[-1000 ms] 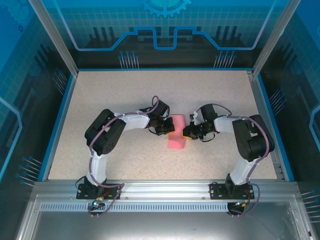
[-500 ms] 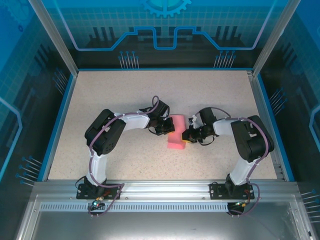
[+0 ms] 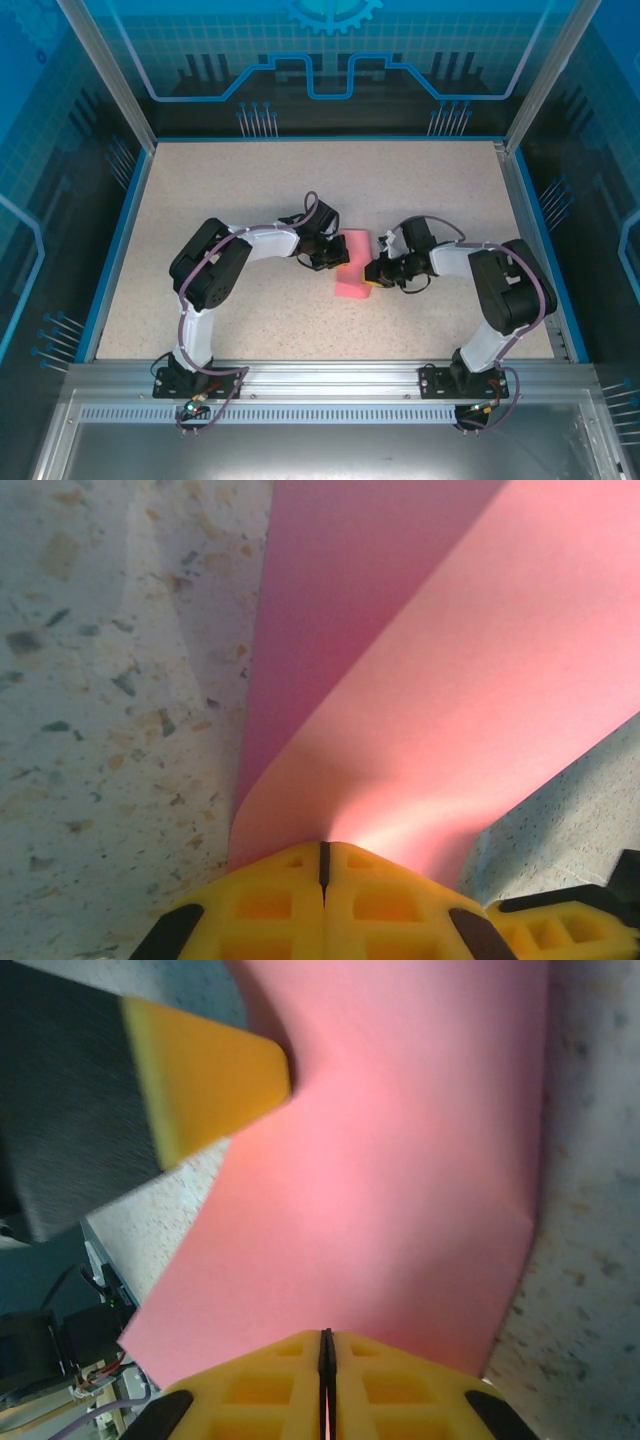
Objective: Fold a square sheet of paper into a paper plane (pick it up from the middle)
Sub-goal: Fold the square sheet of paper in half at the center of the table.
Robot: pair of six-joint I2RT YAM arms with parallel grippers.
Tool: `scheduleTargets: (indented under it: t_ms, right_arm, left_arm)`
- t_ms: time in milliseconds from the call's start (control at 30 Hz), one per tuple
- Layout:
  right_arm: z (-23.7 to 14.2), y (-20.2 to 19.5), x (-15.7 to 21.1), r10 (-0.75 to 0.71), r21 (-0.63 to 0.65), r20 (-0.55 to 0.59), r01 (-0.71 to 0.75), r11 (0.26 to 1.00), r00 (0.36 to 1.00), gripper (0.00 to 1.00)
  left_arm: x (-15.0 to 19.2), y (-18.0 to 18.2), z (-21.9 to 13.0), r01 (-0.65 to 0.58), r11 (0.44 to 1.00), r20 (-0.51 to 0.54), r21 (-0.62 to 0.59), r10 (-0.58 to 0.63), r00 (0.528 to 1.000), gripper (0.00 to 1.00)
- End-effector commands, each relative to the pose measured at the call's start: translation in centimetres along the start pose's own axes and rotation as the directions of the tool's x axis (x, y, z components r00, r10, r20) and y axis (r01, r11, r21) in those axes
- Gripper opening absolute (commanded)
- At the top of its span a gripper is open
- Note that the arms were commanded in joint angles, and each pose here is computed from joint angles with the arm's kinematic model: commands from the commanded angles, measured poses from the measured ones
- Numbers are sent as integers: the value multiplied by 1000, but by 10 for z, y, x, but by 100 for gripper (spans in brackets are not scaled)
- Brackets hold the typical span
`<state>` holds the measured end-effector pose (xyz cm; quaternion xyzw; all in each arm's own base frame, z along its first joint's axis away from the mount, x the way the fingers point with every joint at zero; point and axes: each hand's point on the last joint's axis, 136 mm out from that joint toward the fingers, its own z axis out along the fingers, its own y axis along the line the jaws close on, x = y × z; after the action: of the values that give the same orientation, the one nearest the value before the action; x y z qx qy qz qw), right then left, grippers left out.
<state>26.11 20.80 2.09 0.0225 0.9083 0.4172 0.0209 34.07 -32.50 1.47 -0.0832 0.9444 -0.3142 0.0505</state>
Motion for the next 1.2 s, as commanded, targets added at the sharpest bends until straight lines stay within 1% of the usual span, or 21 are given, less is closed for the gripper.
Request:
scheduleTargets:
  t_ms: [0, 167, 367, 433, 633, 900, 1033, 1167]
  right_arm:
    - [11, -16, 17, 42, 25, -49, -41, 999, 998, 10]
    - [8, -21, 19, 45, 66, -53, -42, 997, 998, 10]
    - [-2, 14, 17, -32, 9, -42, 32, 999, 999, 10]
    - [0, 19, 20, -48, 13, -49, 49, 999, 998, 10]
    - [9, -1, 28, -14, 75, -61, 18, 997, 998, 9]
    - [19, -31, 42, 60, 97, -84, -52, 994, 995, 8]
    - [11, -25, 40, 57, 71, -62, -53, 996, 996, 8]
    - [1, -4, 34, 19, 17, -34, -18, 1000, 999, 9]
  left_arm:
    - [21, 37, 14, 28, 990, -64, -137, -37, 997, 0]
    - [21, 37, 14, 28, 990, -64, -136, -37, 997, 0]
    - [21, 37, 14, 28, 990, -64, -136, -37, 997, 0]
    - [21, 37, 13, 27, 990, -66, -136, -37, 997, 0]
    - [21, 37, 13, 26, 990, -67, -137, -35, 997, 0]
    - [21, 36, 12, 23, 991, -66, -135, -33, 997, 0]
    - [21, 36, 11, 21, 991, -64, -135, -30, 998, 0]
    - [21, 35, 10, 20, 991, -66, -134, -29, 997, 0]
